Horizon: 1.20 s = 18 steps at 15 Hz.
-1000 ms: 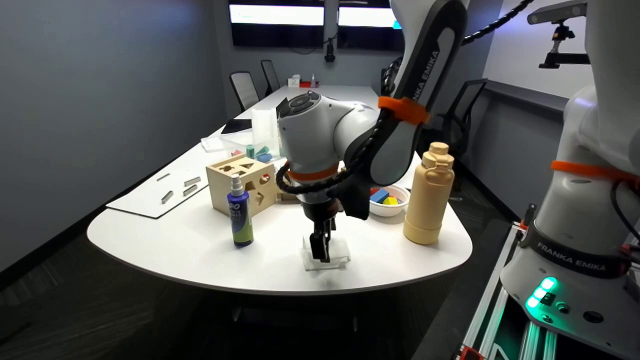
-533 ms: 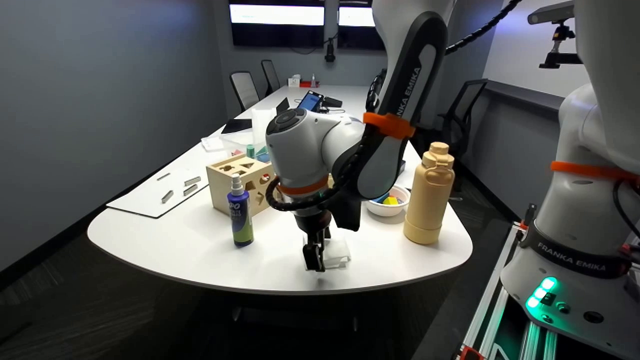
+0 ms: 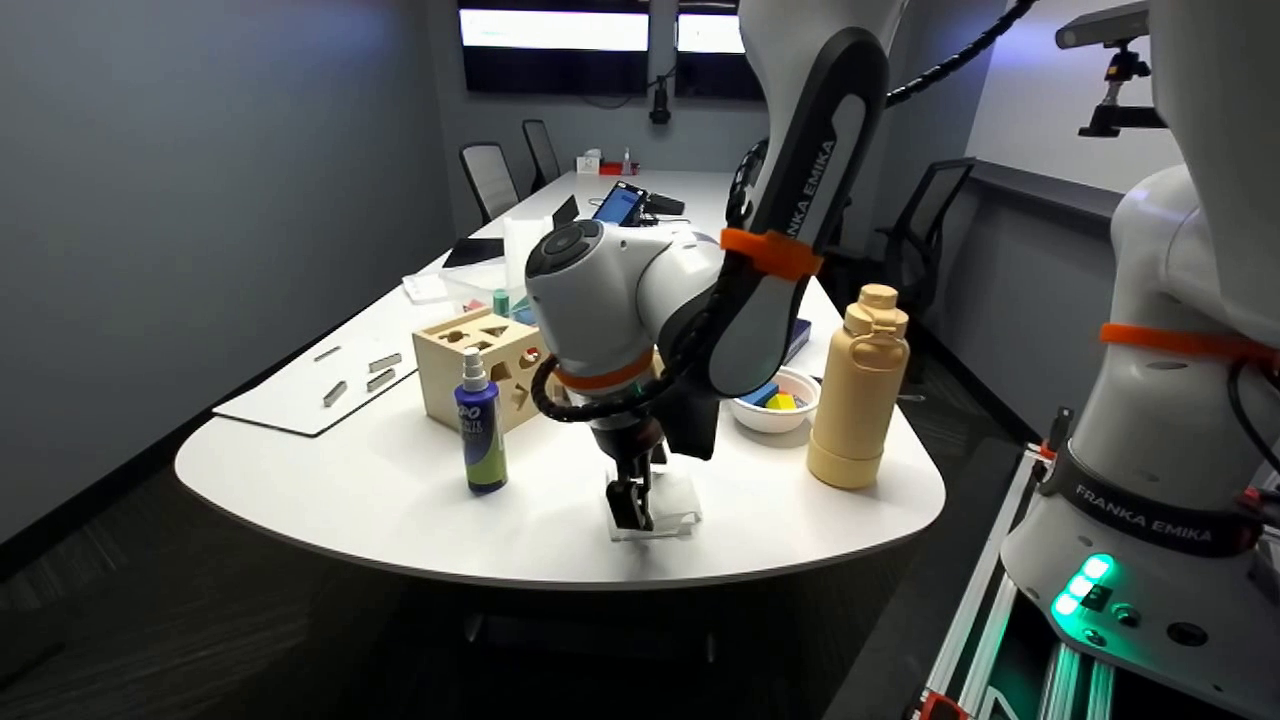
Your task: Unfold the white napkin once.
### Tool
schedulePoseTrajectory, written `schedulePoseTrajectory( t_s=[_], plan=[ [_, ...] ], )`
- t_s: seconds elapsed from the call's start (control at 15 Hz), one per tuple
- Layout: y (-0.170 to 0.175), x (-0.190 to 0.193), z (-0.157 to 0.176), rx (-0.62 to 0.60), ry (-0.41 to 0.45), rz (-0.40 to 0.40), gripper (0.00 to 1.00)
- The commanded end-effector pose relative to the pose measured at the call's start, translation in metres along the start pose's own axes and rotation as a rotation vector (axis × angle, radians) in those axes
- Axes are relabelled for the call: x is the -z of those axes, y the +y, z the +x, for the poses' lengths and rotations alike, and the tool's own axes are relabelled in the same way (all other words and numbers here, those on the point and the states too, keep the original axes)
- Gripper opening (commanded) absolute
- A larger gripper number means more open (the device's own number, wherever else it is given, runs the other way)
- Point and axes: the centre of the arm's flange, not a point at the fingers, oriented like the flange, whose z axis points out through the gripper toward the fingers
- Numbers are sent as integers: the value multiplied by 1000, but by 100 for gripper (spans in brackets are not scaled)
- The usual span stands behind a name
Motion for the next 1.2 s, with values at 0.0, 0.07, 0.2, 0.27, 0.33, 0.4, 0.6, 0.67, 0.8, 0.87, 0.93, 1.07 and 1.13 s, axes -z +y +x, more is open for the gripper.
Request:
schedulePoseTrajectory(
  t_s=[0.0,0.07,0.2,0.27,0.33,0.4,0.6,0.67,0.8,0.87,0.93,1.07,1.13],
  plan=[
    [-2,-4,8,-13,-11,-61,100],
    [-1,-6,8,-14,-15,-68,100],
    [-1,-8,9,-16,-22,-78,100],
    [-1,-10,9,-19,-27,-87,100],
    [0,-10,10,-22,-28,-91,100],
    [1,-8,10,-26,-26,-92,100],
    [0,1,9,-34,-18,-85,100],
    [-2,5,9,-34,-14,-78,100],
    [-8,10,6,-27,-11,-70,100],
    [-12,11,5,-23,-10,-68,100],
    [-15,10,4,-21,-11,-65,100],
    [-22,9,4,-17,-9,-68,100],
    [-24,8,4,-18,-8,-72,100]
  ],
)
